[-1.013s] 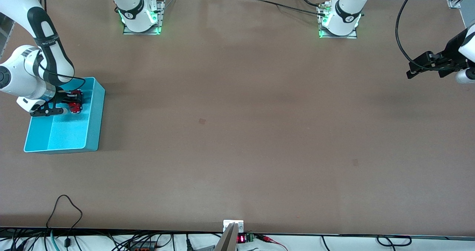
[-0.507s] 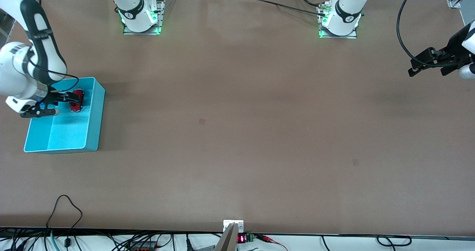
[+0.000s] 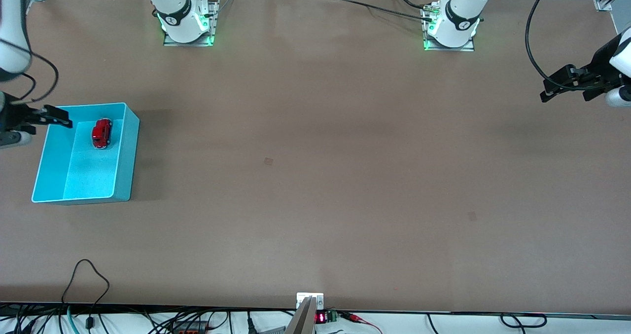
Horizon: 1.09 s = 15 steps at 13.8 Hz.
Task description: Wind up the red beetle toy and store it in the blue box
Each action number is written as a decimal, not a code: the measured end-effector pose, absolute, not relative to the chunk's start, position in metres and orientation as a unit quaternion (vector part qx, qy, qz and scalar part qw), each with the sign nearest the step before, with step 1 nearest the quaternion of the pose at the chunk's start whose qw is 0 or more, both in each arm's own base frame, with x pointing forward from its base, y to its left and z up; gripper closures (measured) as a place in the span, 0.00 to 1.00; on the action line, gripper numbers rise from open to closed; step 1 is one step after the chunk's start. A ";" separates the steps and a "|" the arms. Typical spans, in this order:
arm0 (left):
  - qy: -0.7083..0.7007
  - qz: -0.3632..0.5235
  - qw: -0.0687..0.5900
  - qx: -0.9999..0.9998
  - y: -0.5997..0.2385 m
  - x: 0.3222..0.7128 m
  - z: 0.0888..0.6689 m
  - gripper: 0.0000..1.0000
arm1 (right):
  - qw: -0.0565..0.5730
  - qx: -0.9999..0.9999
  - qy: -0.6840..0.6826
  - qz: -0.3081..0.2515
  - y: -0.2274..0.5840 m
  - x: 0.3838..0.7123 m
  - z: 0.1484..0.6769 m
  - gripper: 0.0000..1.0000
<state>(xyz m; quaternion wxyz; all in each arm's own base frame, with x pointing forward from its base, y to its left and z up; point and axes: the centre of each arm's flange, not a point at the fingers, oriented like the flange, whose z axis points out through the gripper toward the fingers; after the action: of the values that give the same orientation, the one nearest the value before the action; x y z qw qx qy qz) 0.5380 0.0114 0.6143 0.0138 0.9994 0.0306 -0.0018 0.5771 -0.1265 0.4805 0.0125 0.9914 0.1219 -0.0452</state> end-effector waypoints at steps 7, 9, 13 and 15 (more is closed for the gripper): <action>0.027 0.001 0.014 1.000 0.009 0.537 0.616 0.00 | 0.013 0.997 0.076 -0.025 -0.017 0.569 0.606 0.00; 0.026 0.001 0.014 1.000 0.008 0.537 0.616 0.00 | 0.015 0.997 0.075 -0.005 -0.018 0.557 0.632 0.00; 0.025 0.001 0.014 1.000 0.008 0.537 0.616 0.00 | 0.015 0.997 0.073 -0.004 -0.019 0.548 0.643 0.00; 0.025 0.000 0.014 1.000 0.008 0.537 0.616 0.00 | 0.013 0.997 0.072 -0.006 -0.018 0.548 0.640 0.00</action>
<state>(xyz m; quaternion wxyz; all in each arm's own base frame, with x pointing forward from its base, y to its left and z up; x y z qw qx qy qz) 0.5373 0.0077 0.6157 0.0137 0.9996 0.0251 0.0004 0.5481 -0.0185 0.6404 0.0131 0.9973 0.0720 -0.0063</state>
